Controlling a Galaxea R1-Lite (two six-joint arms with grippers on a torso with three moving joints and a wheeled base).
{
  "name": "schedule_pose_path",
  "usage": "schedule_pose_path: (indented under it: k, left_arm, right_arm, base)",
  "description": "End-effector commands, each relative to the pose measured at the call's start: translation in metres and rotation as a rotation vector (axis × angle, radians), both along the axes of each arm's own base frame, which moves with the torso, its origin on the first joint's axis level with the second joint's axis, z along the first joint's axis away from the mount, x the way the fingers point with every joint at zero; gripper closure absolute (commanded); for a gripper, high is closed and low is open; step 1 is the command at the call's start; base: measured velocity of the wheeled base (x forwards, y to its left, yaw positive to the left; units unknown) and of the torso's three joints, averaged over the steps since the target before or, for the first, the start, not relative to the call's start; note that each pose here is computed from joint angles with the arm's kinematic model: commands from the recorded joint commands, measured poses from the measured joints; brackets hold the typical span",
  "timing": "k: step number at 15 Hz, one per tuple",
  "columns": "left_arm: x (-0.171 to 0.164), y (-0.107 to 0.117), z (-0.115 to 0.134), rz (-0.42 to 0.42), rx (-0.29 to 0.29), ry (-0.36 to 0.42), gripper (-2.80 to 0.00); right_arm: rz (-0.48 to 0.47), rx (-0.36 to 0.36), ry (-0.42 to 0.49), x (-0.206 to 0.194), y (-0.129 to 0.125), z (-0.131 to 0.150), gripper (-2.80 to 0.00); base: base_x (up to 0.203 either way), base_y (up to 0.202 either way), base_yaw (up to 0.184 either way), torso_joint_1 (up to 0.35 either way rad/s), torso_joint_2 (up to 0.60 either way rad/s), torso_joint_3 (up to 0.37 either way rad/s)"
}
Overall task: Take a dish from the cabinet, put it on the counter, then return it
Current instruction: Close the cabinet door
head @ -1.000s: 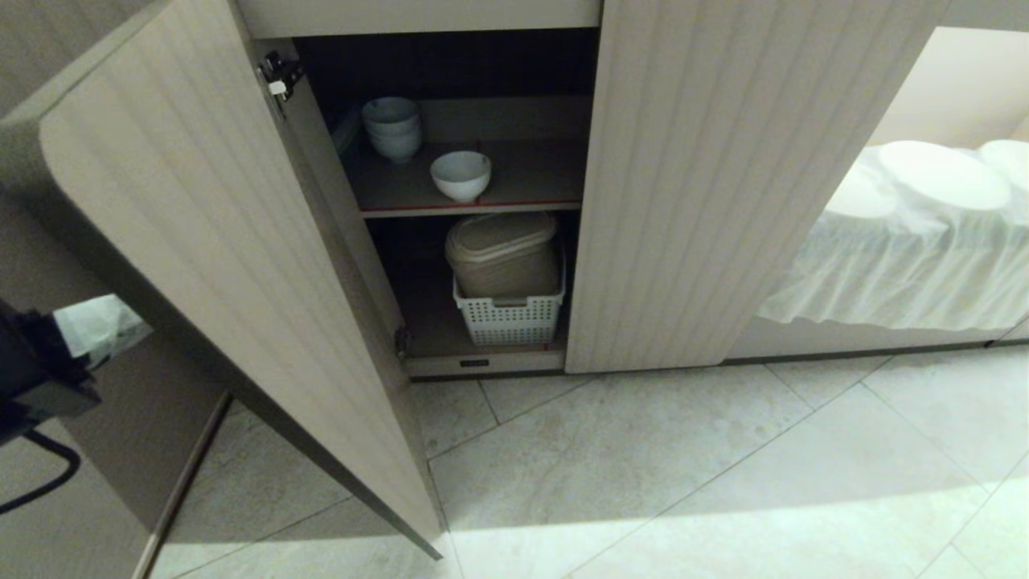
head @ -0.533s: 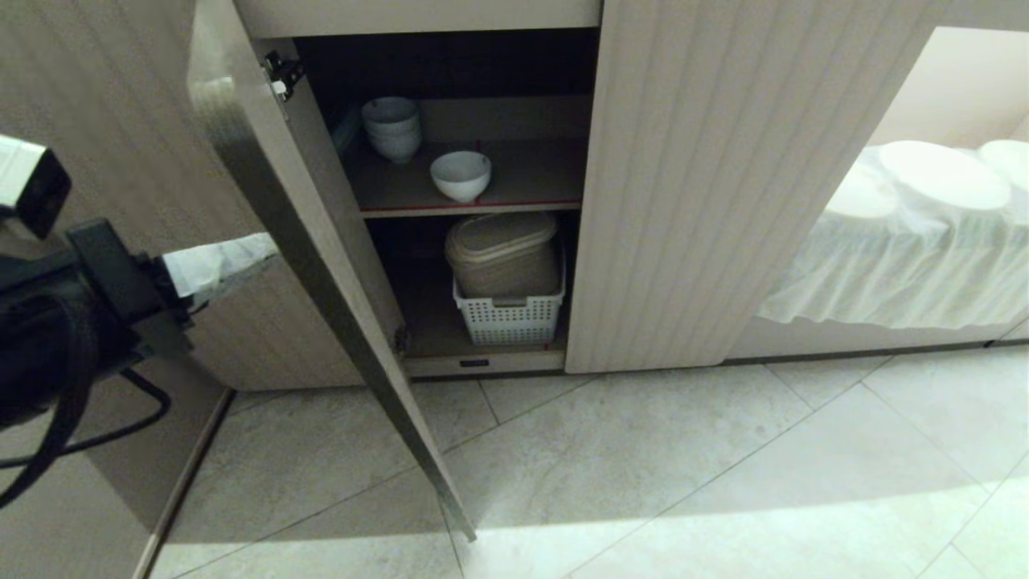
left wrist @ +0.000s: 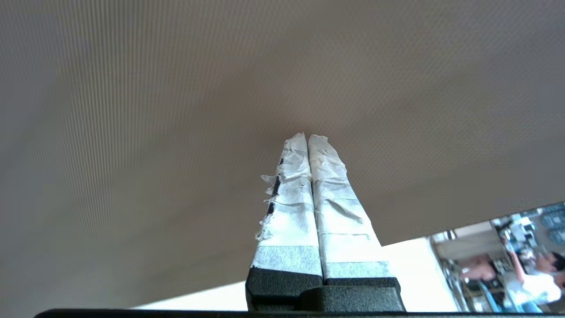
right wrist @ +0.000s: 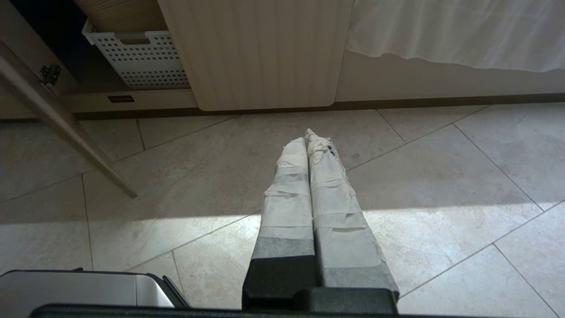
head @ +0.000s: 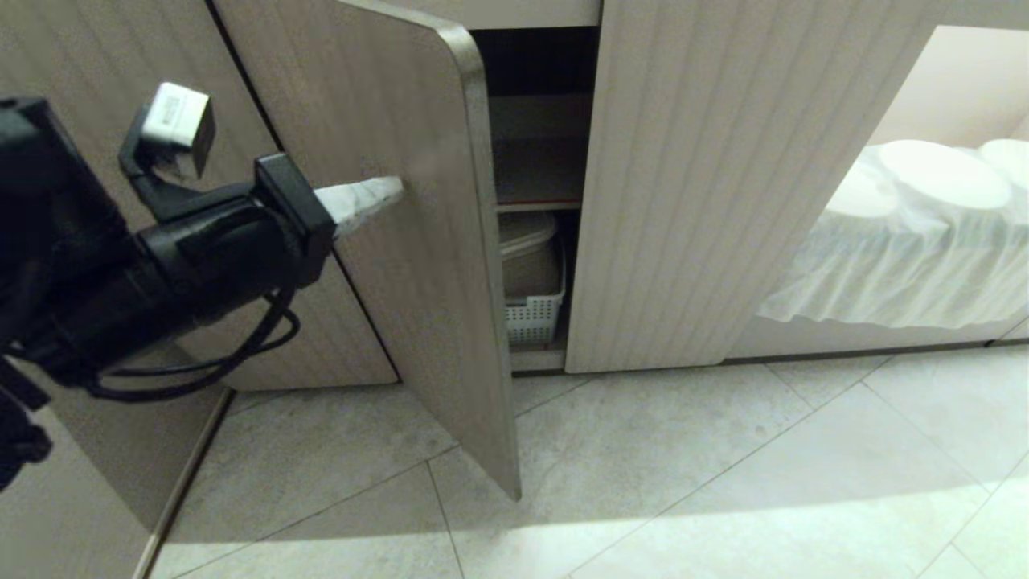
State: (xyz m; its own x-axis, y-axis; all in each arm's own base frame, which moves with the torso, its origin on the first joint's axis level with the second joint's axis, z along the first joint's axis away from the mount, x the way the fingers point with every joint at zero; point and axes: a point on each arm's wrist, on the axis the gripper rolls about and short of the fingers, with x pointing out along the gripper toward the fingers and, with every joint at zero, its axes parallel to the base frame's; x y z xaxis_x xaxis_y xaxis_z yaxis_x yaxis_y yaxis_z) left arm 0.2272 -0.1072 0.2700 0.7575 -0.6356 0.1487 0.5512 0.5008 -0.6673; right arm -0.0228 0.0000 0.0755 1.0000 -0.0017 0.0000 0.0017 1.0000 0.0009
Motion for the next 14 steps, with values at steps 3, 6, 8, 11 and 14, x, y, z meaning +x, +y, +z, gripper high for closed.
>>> schedule_pose_path:
  k: [3,6,8,11,14]
  left_arm:
    - [0.061,-0.049,-0.006,0.022,-0.012,0.01,0.0]
    - [0.102,-0.084,-0.003,0.112,-0.014,-0.062,0.0]
    - [0.121,-0.104,0.003,0.168,-0.024,-0.125,0.0]
    - [0.135,-0.117,-0.005,0.23,0.039,-0.17,0.0]
    - [0.14,-0.118,-0.006,0.29,0.051,-0.181,0.0]
  right_arm:
    - [0.0,0.001,0.0,0.0,0.0,0.0,0.0]
    - [0.0,0.001,0.0,0.0,0.0,0.0,0.0]
    - [0.001,0.001,0.0,0.0,0.0,0.0,0.0]
    - [0.0,0.001,0.0,0.0,0.0,0.0,0.0]
    - [0.001,0.0,0.0,0.0,0.0,0.0,0.0]
  base:
    - [0.0,0.0,0.0,0.0,0.0,0.0]
    - [0.0,0.0,0.0,0.0,0.0,0.0]
    - [0.0,0.0,0.0,0.0,0.0,0.0]
    - [0.0,0.0,0.0,0.0,0.0,0.0]
    - [0.0,0.0,0.0,0.0,0.0,0.0]
